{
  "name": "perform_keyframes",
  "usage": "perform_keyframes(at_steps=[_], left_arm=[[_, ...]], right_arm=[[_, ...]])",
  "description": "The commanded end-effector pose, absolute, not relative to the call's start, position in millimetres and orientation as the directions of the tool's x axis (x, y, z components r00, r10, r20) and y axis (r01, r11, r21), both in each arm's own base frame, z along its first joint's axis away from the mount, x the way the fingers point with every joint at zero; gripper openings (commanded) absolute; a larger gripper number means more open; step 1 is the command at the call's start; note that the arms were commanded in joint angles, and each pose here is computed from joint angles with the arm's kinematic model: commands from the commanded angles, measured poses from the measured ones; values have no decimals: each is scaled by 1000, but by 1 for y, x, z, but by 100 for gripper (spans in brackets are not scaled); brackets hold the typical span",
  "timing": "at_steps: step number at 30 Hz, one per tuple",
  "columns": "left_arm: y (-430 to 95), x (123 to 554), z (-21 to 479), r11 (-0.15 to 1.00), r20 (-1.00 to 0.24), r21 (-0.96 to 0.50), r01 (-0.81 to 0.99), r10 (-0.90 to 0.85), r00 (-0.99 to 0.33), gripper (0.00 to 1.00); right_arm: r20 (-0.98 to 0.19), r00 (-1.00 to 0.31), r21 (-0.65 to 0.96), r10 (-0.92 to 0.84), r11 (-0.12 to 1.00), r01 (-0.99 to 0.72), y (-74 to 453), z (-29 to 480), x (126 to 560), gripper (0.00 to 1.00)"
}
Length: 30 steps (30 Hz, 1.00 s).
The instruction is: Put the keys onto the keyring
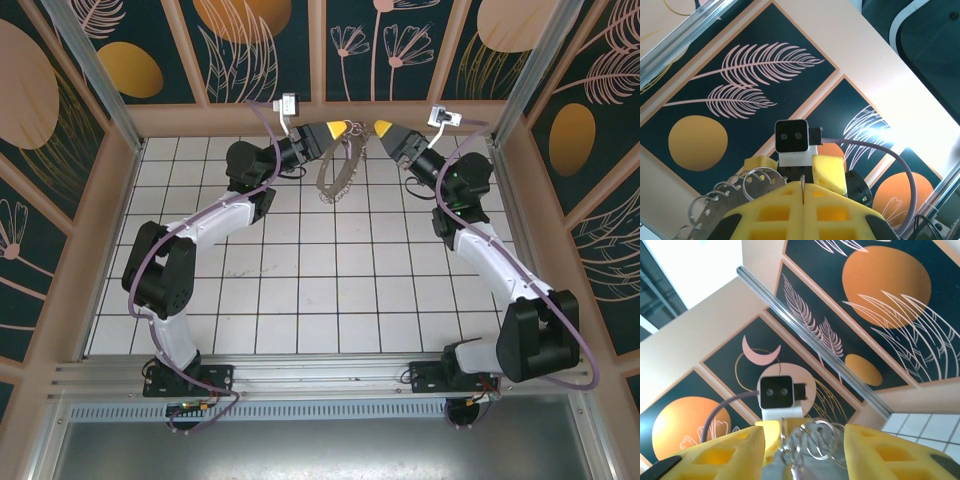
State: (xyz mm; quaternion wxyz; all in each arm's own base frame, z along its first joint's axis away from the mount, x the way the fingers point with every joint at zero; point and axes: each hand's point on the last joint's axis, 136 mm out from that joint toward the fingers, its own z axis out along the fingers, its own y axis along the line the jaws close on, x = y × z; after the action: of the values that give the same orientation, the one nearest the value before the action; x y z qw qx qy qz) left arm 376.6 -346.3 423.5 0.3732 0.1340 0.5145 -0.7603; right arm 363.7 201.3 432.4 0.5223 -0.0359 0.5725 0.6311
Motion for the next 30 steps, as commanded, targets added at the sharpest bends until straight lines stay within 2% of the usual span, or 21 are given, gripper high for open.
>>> perform_keyframes(at_steps=[1,20,30], left_arm=[[-336,363,452,-222,-585,-640,735,-479,-654,0],[-340,370,445,-220,-579,-652,726,-475,-663,0],[-340,370,446,-229,-580,-647,727,-472,-664,0]], right_arm=[[-647,-413,617,640,122,-777,204,472,349,44],[-666,-459,608,588,71,-791,240,468,345,33],[-660,-483,627,576,69,-776,246,456,351,32]])
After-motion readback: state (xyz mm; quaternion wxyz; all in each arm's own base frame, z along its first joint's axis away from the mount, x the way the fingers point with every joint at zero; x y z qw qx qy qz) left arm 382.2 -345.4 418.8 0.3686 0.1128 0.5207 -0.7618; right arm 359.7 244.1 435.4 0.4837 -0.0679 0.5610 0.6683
